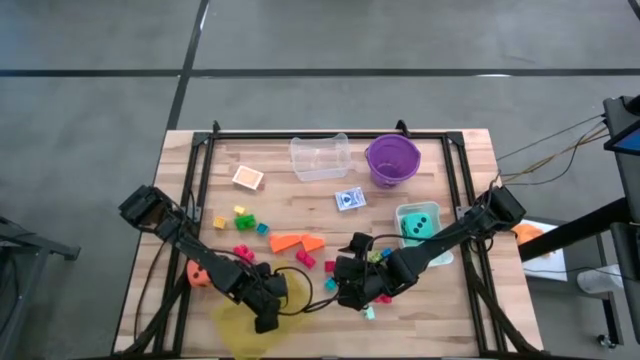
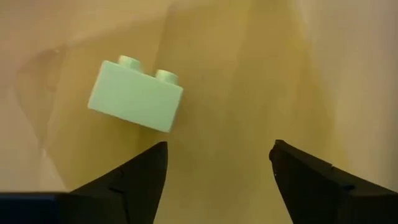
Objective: Pick & Place Toys
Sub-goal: Put the light green game piece into the yellow bin, then put the green game piece into the yellow bin
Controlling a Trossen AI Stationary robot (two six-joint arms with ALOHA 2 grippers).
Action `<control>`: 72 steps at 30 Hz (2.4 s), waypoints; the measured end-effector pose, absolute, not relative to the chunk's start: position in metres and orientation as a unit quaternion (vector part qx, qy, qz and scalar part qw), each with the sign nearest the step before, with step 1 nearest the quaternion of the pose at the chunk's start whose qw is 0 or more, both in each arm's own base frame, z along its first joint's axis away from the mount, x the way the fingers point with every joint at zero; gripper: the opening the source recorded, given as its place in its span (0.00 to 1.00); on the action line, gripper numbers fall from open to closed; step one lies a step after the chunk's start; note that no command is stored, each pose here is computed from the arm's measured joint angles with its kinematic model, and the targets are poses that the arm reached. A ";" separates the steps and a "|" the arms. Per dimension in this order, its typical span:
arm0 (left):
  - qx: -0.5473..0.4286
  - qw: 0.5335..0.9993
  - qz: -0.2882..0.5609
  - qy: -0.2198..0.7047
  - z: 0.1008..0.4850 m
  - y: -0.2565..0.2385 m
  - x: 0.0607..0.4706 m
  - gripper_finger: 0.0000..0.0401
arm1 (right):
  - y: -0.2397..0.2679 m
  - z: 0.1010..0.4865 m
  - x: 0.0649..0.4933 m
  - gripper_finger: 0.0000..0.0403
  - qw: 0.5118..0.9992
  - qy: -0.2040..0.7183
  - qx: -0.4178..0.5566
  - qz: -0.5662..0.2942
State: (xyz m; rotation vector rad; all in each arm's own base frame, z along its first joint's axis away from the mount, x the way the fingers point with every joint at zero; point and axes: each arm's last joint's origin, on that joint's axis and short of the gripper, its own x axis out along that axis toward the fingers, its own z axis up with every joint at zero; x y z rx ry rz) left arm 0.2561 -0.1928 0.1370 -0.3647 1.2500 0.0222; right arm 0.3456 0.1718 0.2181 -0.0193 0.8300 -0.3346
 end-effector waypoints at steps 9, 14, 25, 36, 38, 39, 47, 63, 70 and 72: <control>-0.172 0.783 -0.032 0.597 0.144 -0.200 0.257 0.66 | 0.172 0.218 0.345 0.90 0.901 0.402 -0.010 -0.162; -0.168 0.778 -0.036 0.605 0.153 -0.204 0.256 0.48 | 0.172 0.218 0.345 0.90 0.901 0.402 -0.010 -0.162; -0.189 0.748 -0.038 0.635 0.159 -0.203 0.249 0.03 | 0.172 0.218 0.345 0.90 0.901 0.402 -0.009 -0.161; -0.217 0.636 -0.093 0.735 0.164 -0.215 0.221 0.01 | 0.172 0.218 0.345 0.90 0.901 0.403 -0.009 -0.160; -0.200 0.612 -0.060 0.763 0.162 -0.213 0.210 0.01 | 0.172 0.218 0.345 0.90 0.901 0.403 -0.009 -0.160; -0.192 0.602 -0.045 0.774 0.162 -0.213 0.205 0.01 | 0.172 0.218 0.345 0.90 0.901 0.403 -0.009 -0.159; -0.176 0.591 -0.017 0.787 0.161 -0.212 0.197 0.01 | 0.173 0.218 0.345 0.90 0.902 0.402 -0.008 -0.159; -0.108 0.513 0.087 0.847 0.165 -0.191 0.176 0.01 | 0.173 0.218 0.345 0.90 0.902 0.402 -0.008 -0.159; -0.096 0.544 0.080 0.829 0.173 -0.194 0.181 0.01 | 0.173 0.218 0.345 0.90 0.902 0.401 -0.008 -0.159; -0.095 0.578 0.070 0.807 0.183 -0.197 0.186 0.01 | 0.173 0.218 0.345 0.90 0.902 0.401 -0.007 -0.159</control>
